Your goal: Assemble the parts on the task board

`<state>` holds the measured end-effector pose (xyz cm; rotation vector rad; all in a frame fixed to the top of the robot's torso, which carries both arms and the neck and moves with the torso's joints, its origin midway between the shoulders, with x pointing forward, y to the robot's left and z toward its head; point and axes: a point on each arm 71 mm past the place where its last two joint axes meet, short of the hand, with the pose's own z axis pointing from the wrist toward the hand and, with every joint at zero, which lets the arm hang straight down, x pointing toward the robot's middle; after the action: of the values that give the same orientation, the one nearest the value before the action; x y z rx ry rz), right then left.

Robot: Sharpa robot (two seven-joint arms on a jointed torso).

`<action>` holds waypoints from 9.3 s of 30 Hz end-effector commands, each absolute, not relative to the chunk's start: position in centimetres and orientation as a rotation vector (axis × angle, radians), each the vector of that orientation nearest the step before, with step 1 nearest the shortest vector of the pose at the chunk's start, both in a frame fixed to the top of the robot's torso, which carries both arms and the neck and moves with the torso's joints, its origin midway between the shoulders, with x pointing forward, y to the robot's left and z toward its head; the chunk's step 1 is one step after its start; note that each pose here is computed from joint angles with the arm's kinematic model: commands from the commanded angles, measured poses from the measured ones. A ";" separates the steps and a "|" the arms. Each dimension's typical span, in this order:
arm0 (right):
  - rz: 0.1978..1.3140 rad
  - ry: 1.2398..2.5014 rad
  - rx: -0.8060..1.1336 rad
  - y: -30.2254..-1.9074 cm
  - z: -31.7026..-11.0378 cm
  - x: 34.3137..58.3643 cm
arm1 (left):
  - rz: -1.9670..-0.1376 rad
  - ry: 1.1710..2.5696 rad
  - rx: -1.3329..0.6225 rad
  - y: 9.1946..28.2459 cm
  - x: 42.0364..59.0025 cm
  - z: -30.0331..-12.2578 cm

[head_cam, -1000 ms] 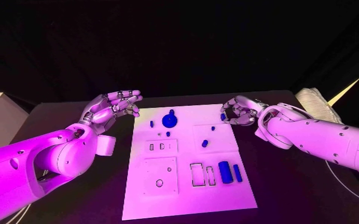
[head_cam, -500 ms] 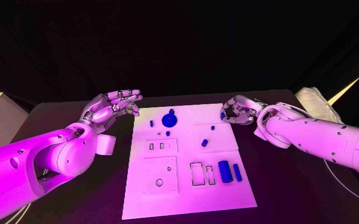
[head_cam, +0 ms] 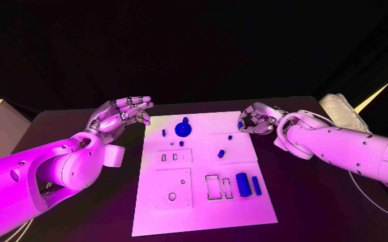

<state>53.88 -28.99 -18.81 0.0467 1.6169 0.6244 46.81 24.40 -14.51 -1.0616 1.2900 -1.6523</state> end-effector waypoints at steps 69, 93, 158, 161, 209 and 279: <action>0.651 1.577 -0.104 -6.8 -19.8 43.9 | -1.658 1.353 -1.071 23.0 46.8 -14.9; 0.655 1.590 -0.121 -6.1 -21.1 43.7 | -1.660 1.358 -1.070 23.0 46.8 -14.9; 0.933 1.571 0.009 -11.6 -17.7 43.9 | -1.369 1.673 -0.945 23.8 48.2 -17.1; 0.979 1.576 0.085 -13.4 -16.5 44.8 | -1.280 1.786 -0.873 23.4 48.6 -17.8; 1.029 1.295 0.626 -23.6 -12.2 50.1 | -0.368 2.424 -0.087 13.8 53.2 -18.1; 0.974 1.393 0.676 -23.4 -13.6 51.2 | -0.532 2.391 -0.325 13.9 52.6 -18.5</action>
<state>51.18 -23.62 -13.48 0.6961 1.3690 0.9656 52.52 14.11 -18.65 -0.2849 2.4240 -0.5012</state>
